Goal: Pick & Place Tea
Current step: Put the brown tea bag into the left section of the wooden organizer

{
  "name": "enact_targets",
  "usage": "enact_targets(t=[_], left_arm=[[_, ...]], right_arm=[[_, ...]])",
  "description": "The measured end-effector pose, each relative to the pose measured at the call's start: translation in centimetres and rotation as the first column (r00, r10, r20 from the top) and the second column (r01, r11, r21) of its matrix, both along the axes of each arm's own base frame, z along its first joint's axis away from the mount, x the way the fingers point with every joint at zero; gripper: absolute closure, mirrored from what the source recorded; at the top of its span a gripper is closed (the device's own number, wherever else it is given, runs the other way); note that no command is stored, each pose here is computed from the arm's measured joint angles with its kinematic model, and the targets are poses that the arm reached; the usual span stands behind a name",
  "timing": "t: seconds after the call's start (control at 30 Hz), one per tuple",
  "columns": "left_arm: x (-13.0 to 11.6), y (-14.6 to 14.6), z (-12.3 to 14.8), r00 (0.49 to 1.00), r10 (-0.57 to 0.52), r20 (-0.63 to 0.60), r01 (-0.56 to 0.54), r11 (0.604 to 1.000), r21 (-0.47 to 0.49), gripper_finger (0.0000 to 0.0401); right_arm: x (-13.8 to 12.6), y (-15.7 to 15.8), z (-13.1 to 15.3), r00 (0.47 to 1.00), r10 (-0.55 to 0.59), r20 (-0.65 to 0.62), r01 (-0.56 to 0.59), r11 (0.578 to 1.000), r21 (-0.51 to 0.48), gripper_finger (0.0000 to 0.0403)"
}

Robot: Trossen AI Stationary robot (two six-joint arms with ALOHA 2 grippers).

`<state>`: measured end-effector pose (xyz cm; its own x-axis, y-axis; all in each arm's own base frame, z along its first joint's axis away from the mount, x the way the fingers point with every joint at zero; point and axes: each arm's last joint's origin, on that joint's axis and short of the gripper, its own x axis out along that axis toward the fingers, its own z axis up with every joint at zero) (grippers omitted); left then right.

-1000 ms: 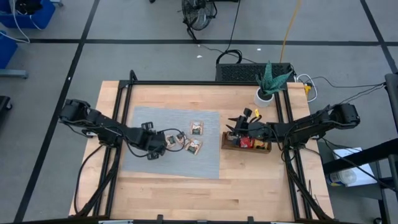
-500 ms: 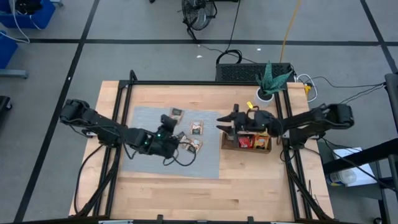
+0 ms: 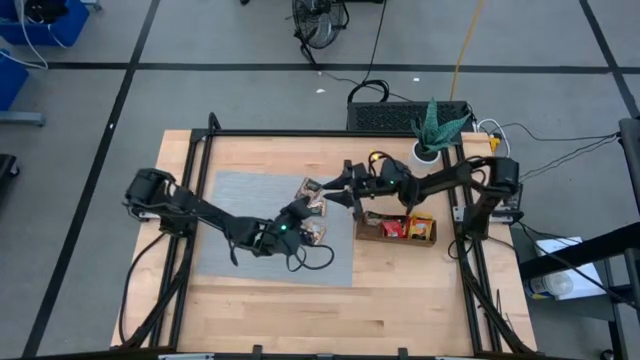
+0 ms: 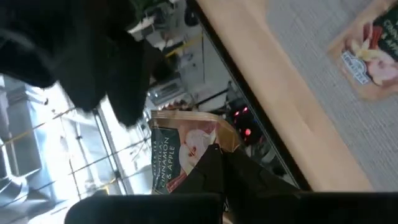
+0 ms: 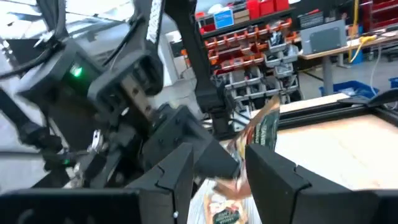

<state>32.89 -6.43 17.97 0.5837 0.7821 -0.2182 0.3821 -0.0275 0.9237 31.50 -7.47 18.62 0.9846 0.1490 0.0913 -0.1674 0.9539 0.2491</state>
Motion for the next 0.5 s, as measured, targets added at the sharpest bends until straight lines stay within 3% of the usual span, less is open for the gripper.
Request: enact_targets(t=[0.17,0.5], left_arm=[[-0.1,-0.2,0.4,0.999,0.045,0.019,-0.046,0.998,0.040,0.0399],[0.1,-1.1,1.1,0.998,-0.052,0.042,0.051,0.998,0.023,0.0397]], right_arm=[[0.2,-0.4,-0.2,1.000,-0.010,-0.004,0.010,1.000,0.002,0.0273],[0.2,-0.4,-0.3,1.000,-0.011,-0.011,0.011,1.000,-0.013,0.0273]])
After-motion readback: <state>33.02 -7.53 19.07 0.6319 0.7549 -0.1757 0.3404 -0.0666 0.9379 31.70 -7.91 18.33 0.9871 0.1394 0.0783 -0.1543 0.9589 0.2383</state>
